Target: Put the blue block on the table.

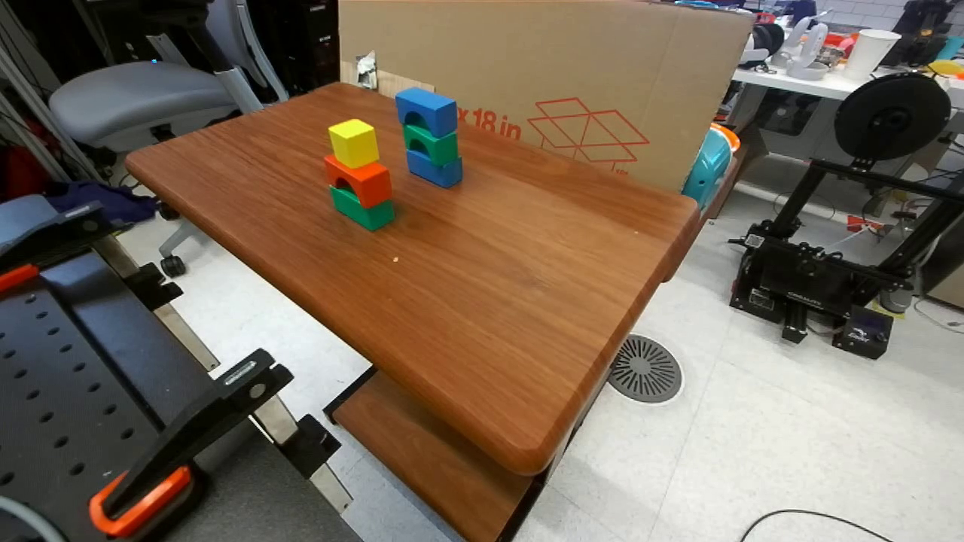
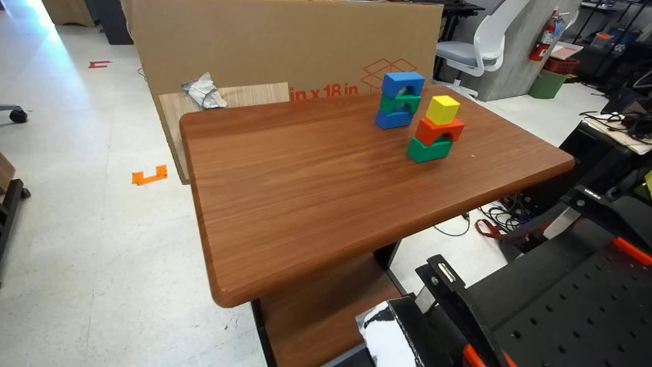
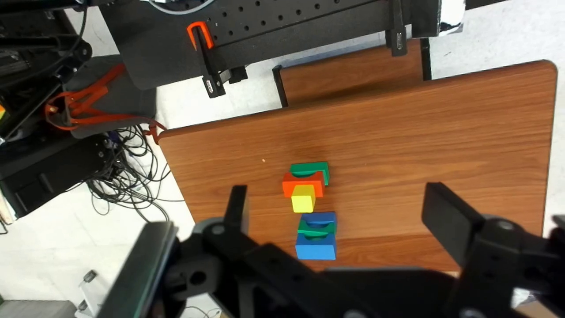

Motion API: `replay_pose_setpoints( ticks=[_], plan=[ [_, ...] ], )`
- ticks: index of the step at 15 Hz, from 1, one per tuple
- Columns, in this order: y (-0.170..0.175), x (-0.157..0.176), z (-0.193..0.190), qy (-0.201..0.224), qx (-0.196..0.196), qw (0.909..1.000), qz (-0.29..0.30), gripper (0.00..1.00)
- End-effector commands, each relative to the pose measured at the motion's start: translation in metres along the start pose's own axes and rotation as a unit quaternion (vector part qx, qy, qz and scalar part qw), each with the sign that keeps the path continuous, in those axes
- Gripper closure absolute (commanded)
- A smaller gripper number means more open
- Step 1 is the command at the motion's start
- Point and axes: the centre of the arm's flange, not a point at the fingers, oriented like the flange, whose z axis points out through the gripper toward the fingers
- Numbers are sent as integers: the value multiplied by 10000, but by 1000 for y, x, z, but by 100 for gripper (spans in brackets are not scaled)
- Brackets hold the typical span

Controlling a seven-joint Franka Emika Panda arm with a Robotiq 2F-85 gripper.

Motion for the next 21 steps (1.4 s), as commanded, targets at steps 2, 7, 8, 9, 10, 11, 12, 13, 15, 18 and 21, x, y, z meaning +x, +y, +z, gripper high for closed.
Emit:
replay_pose_setpoints(
  ticks=[2, 7, 8, 9, 10, 11, 12, 13, 15, 18, 21],
  plan=[
    [2, 50, 6, -192, -33, 9994, -279, 0],
    [-10, 103, 36, -386, 224, 9961, -764, 0],
    [-12, 112, 43, -431, 292, 9952, -832, 0],
    [-12, 122, 53, -475, 370, 9942, -888, 0],
    [-12, 130, 60, -520, 422, 9935, -921, 0],
    [-9, 138, 69, -546, 483, 9929, -939, 0],
    [-6, 145, 77, -553, 556, 9924, -949, 0],
    [-3, 152, 84, -562, 614, 9918, -969, 0],
    [2, 164, 101, -585, 657, 9906, -1046, 0],
    [6, 178, 127, -732, 605, 9891, -1124, 0],
    [7, 186, 152, -918, 598, 9868, -1195, 0]
  ],
)
